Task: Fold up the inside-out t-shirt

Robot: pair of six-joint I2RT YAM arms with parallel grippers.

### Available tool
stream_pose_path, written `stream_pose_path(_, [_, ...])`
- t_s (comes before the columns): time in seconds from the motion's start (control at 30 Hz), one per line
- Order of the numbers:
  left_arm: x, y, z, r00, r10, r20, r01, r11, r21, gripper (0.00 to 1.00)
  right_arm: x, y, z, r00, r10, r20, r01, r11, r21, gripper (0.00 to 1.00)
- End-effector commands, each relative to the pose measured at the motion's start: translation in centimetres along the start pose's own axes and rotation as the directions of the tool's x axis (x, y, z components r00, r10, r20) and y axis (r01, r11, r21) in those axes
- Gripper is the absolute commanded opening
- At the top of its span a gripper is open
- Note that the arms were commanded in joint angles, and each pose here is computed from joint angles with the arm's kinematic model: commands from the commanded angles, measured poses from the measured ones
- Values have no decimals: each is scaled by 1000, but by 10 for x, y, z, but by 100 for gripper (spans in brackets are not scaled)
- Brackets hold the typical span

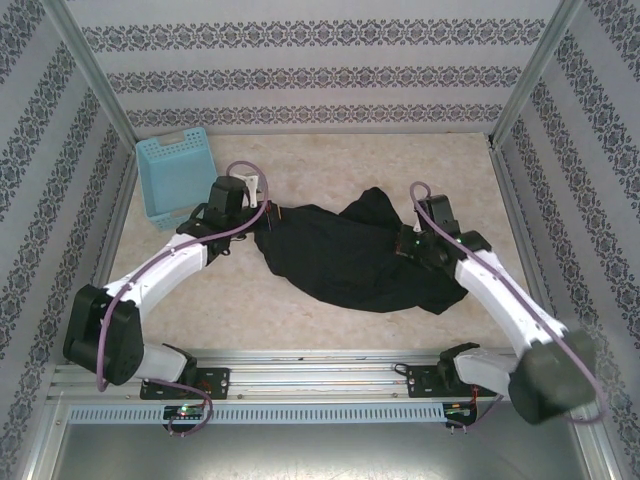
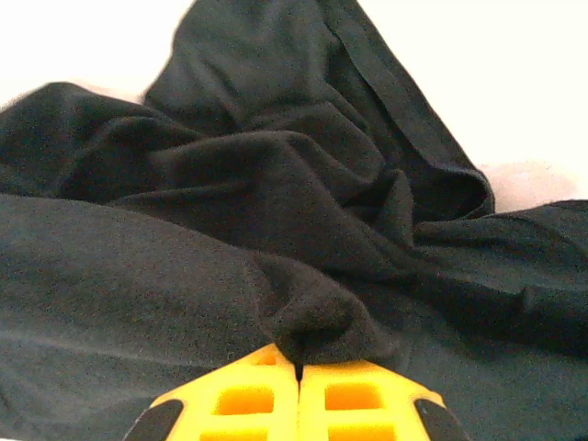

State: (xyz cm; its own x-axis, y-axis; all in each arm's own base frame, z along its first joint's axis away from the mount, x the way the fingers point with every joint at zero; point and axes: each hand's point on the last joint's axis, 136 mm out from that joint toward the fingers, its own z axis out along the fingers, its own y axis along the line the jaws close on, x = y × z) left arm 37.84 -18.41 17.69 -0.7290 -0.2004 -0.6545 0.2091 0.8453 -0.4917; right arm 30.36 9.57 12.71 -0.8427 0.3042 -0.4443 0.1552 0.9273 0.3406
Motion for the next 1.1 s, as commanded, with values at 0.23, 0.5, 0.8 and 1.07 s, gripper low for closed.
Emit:
stream_pose_path(0.23, [15,47,40,987,-121,-110,110,989,-100,0,-49,-6,67,998,43,-47,-47,996,-80,30])
stream_pose_path(0.5, [24,51,50,979,-138,-147,124,987,-102,0,-32,6,44,998,56,-20,-59,977,-204,48])
stream_pose_path(0.8, [23,50,51,979,-143,-147,129,987,-99,0,-4,-8,62,996,37,-77,-46,993,-112,47])
stream_pose_path(1.07, [22,48,49,978,-151,-146,139,986,-90,0,-1,-7,71,995,29,-94,-37,996,-83,33])
